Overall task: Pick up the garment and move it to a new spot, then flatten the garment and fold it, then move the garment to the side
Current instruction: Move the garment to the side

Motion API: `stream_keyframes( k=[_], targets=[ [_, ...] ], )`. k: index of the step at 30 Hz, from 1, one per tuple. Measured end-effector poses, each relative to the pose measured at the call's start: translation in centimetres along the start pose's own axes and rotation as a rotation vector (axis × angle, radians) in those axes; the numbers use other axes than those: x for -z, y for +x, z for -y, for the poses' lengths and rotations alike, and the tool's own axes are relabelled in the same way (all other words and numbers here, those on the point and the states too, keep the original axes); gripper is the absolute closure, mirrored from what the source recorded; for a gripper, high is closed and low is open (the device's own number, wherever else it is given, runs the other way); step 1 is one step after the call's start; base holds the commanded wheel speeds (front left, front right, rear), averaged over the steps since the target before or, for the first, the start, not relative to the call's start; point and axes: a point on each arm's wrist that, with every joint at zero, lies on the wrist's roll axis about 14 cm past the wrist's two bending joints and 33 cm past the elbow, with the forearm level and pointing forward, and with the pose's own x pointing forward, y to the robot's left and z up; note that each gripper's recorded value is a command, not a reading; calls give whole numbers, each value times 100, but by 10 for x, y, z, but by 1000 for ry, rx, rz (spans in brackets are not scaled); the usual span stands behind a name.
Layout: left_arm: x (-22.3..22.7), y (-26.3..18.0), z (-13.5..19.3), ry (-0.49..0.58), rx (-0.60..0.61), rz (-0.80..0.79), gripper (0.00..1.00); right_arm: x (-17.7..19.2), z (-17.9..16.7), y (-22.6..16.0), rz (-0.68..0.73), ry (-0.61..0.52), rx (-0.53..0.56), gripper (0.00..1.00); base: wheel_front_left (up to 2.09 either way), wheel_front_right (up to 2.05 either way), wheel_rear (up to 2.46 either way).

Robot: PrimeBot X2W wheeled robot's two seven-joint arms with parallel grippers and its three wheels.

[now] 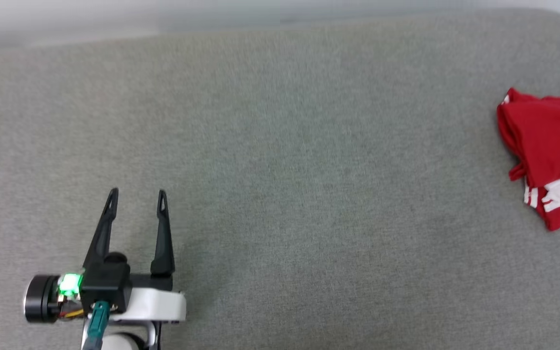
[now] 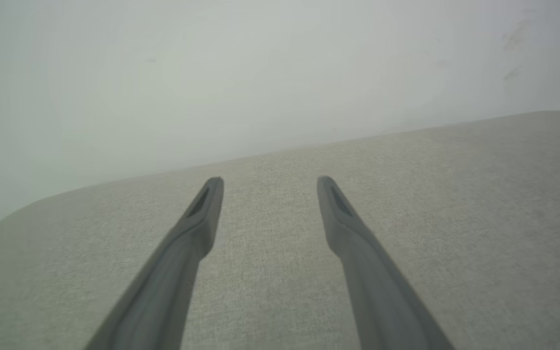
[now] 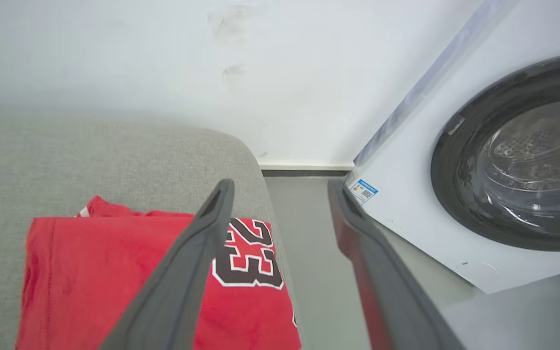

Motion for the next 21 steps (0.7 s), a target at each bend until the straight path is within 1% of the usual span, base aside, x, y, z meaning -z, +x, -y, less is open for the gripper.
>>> stream_keyframes(
  k=[4,10,16,21],
  targets=[
    [-12,-14,-8,6,-24,18,0,-36,-8,-17,192,42,-11,0,0,0,0],
    [-25,-34,-21,14,-63,34,0,-78,-47,-45,430,147,-86,0,0,0,0],
    [-34,-53,-36,31,-109,44,0,-99,-114,-80,562,251,-230,0,0,0,0],
    [-38,-67,-45,37,-133,50,0,-99,-165,-110,584,329,-341,0,0,0,0]
  ],
)
